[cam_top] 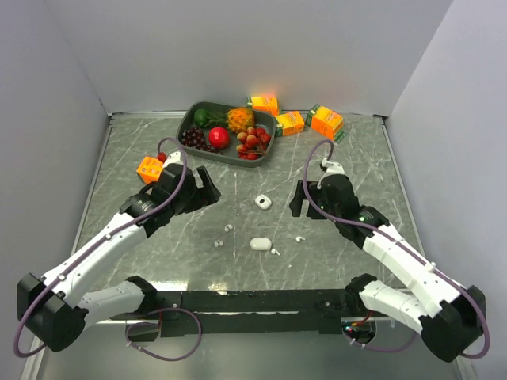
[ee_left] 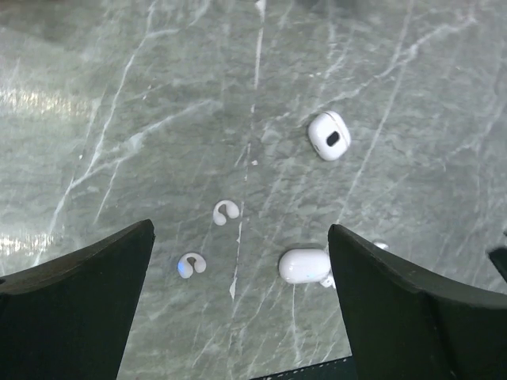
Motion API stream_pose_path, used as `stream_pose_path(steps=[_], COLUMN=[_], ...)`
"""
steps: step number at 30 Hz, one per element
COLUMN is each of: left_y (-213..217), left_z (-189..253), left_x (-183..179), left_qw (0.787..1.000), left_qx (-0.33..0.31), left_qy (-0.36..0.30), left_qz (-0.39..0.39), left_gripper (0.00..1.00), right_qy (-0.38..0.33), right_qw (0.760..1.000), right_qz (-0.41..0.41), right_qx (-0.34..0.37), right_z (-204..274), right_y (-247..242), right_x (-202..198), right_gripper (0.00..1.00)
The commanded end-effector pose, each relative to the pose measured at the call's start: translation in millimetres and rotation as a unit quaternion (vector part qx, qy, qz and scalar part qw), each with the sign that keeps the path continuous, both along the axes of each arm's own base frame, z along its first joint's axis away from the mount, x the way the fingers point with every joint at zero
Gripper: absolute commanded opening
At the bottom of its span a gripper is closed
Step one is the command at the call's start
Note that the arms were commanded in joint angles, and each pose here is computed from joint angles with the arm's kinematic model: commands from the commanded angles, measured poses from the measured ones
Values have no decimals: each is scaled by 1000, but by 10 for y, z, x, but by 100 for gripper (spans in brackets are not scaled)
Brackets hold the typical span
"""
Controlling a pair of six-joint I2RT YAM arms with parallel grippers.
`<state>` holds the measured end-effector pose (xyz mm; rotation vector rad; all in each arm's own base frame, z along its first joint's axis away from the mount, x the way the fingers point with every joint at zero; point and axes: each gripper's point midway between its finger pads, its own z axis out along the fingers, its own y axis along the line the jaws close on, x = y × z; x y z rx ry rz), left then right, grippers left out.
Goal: Insert the wireless bluetooth earbuds into the charging case
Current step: Pick up the charging case at the center of the board.
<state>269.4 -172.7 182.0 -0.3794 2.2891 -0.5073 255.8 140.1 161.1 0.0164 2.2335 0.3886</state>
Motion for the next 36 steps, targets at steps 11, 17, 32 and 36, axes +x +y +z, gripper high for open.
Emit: stream_pose_path(steps=[11, 17, 32, 36], left_y=[-598, -999, -1460, -1582], left_z=[-118, -328, -699, -830], left_x=[-112, -125, 576, 590], left_qw=[978, 936, 907, 899], left_qx=[55, 146, 194, 180], left_qy=[-21, -98, -52, -38], left_qz=[-202, -306, -370, -398], left_gripper=[96, 96, 96, 96], right_qy=[-3, -8, -46, -39], right_qw=[992, 989, 991, 992], right_qz=[14, -47, -8, -9], right_qx=[129, 139, 122, 119], right_z=[527, 550, 683, 635], right_y=[281, 63, 6, 35], right_x=[-57, -160, -287, -236], right_gripper=[99, 99, 99, 99])
